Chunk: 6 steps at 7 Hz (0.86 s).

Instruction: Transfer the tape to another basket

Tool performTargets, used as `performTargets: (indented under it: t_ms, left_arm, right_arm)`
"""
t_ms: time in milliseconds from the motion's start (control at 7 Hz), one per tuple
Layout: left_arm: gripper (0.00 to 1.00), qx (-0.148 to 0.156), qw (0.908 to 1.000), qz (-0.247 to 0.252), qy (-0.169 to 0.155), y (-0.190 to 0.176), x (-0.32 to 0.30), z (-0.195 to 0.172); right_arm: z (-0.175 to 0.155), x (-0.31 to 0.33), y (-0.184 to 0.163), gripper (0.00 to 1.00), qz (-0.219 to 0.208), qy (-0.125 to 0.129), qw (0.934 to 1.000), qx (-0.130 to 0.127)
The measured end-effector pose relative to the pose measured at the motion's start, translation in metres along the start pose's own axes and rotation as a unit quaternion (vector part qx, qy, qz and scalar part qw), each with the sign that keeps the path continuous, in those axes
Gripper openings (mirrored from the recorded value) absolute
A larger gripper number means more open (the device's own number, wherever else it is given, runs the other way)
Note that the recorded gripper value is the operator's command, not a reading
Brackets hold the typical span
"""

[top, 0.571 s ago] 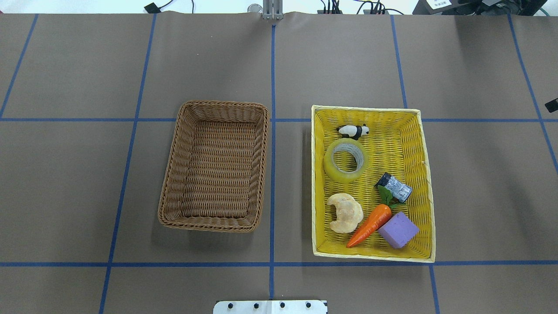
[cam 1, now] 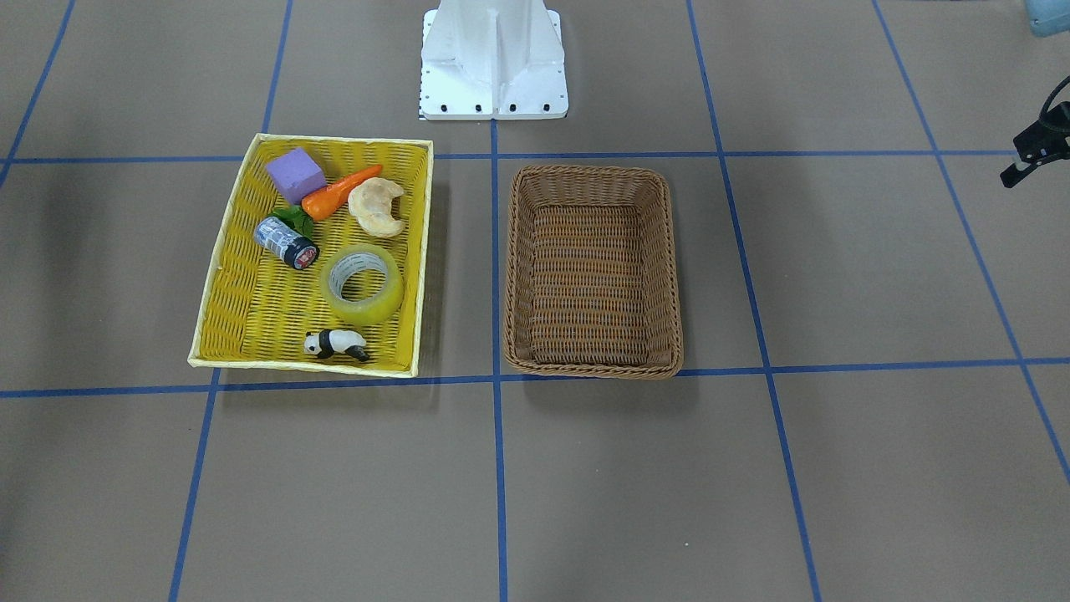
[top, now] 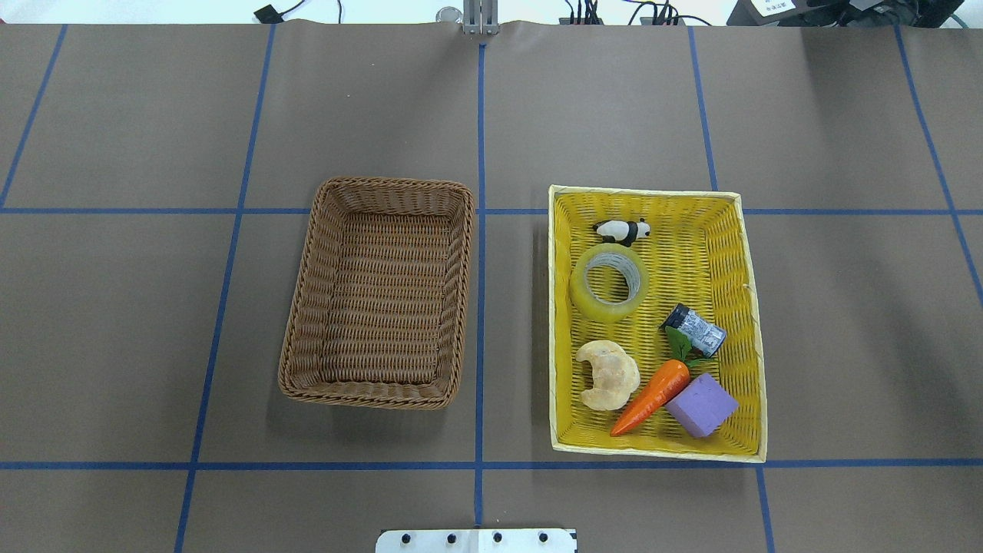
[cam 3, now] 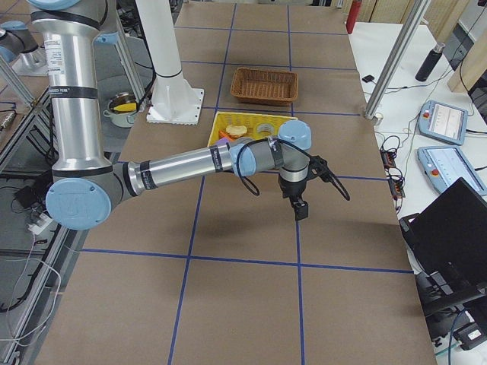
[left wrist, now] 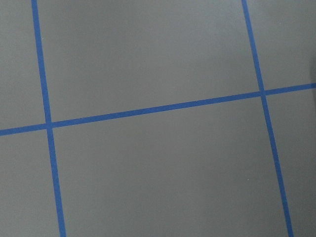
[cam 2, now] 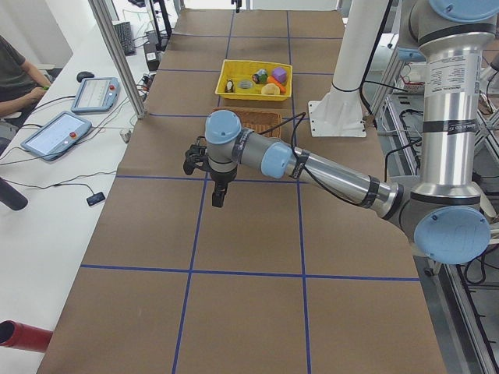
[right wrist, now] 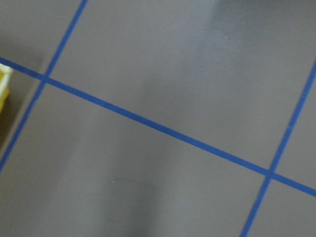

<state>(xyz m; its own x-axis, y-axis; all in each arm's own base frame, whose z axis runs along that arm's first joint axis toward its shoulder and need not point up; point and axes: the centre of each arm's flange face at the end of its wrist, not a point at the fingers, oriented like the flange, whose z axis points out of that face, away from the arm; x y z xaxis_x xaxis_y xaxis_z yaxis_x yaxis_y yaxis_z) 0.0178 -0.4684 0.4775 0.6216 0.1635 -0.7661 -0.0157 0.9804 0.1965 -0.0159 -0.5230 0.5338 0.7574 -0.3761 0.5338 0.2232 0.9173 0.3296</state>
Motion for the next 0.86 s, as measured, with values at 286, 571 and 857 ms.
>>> performTargets:
  t_ms: [286,571,857]
  left_arm:
    - [0.98,-0.001,1.0,-0.003,-0.004,0.002,-0.003,0.002]
    - [0.98,-0.004,1.0,-0.005,-0.006,0.005,-0.006,0.003]
    - [0.98,-0.006,0.9999,-0.009,-0.006,0.008,-0.008,0.004]
  right_arm:
    - [0.004,0.001,0.004,1.0,0.003,-0.006,1.0,-0.004]
    - [0.009,-0.001,0.012,1.0,0.009,-0.03,0.9995,-0.009]
    - [0.01,-0.003,0.018,1.0,0.018,-0.049,0.9986,-0.011]
